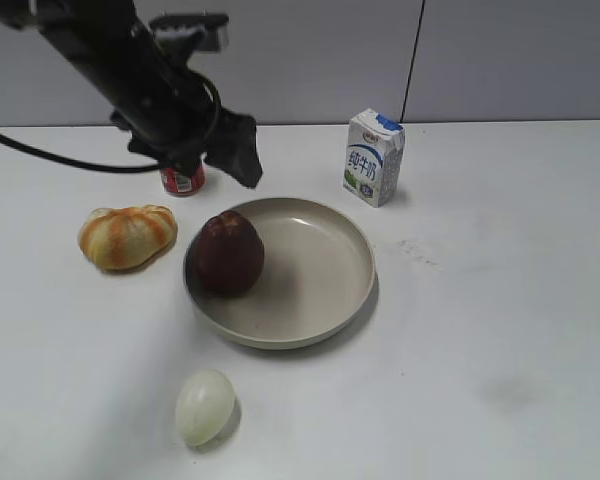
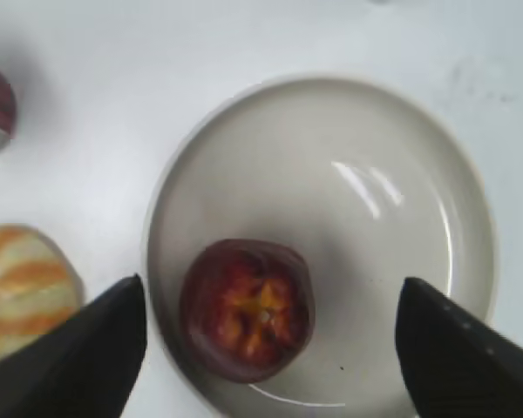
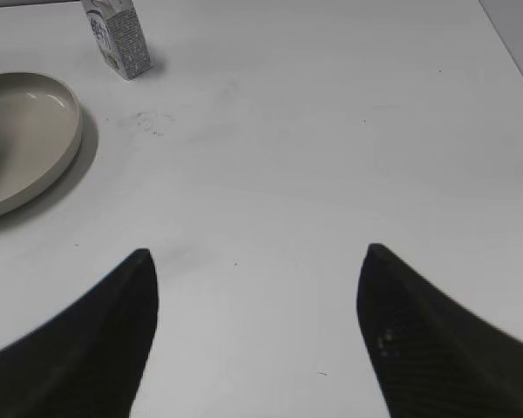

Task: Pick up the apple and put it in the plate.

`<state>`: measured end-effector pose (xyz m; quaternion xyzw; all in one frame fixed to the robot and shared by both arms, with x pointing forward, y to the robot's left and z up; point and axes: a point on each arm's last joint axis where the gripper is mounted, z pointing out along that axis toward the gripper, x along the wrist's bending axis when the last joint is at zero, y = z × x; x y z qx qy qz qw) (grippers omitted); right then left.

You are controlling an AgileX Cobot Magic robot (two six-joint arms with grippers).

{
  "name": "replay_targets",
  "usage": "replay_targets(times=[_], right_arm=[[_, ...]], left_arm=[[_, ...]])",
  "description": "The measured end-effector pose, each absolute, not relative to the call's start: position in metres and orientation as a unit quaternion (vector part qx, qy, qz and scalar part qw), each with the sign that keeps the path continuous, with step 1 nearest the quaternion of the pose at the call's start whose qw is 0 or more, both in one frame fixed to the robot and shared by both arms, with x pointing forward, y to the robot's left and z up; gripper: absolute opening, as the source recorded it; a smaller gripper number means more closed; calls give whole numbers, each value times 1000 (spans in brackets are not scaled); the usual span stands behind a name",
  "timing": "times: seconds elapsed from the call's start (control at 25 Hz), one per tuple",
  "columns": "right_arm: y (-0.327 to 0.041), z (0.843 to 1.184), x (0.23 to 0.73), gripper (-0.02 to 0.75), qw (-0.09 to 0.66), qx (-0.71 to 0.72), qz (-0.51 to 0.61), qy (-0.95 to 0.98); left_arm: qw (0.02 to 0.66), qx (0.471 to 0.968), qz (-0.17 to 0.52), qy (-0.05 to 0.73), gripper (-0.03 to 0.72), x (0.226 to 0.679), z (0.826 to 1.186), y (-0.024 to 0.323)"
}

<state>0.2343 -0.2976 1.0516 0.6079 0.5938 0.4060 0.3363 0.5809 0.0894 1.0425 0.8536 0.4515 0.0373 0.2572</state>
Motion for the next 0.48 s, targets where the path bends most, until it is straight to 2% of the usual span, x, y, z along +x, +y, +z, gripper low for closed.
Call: replay_targets(times=[0.12,0.28,0.48], right_arm=[[-298,1052,234,571,336,608,406,594],[-298,1052,234,571,336,608,406,594],[-298,1052,234,571,336,608,406,594]], left_arm=[[263,858,92,432,687,566,1091,111],[236,844,127,465,680,544,1135,160],[224,803,151,532,664,509,1154,222]])
